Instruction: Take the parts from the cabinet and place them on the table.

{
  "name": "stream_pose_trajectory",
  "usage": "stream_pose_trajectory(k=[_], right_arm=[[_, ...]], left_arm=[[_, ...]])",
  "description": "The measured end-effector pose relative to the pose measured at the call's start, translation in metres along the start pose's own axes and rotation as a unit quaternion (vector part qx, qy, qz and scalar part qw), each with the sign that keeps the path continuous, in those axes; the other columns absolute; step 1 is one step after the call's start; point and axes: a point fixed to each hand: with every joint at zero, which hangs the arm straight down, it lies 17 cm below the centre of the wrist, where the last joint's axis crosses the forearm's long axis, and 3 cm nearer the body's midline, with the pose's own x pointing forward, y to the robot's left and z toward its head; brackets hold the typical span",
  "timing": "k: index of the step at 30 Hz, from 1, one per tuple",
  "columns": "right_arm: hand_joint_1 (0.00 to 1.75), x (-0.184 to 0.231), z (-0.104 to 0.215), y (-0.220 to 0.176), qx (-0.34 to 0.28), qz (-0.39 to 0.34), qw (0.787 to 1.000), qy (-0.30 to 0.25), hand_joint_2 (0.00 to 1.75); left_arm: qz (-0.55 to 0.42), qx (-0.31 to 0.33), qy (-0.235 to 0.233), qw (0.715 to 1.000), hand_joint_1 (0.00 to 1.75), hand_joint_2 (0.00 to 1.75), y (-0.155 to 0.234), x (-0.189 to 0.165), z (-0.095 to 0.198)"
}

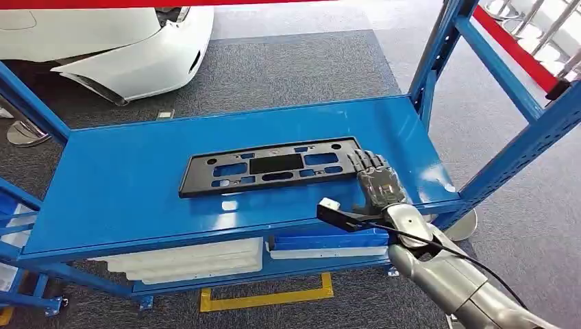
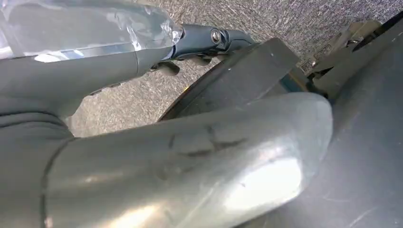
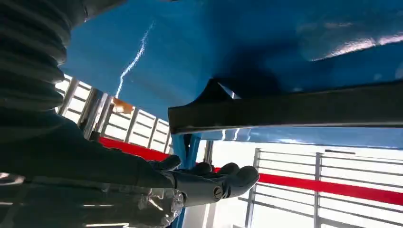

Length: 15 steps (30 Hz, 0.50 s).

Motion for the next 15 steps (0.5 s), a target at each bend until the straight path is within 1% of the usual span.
stream_pose_trajectory(k=[7,15], right_arm=[[0.0,-0.004,-0.004,0.007,0.008,0.01,1.0,0.003,1.75],[0.0,-0.004,-0.015,0.002,-0.013,0.044,0.999,-0.004,1.75]], left_arm=[[0.0,0.0,0.0,1.0,0.0,0.0,0.0,0.0,0.0],[-0.007,0.001,-0.001,1.0,0.0,0.0,0.001,0.0,0.0]])
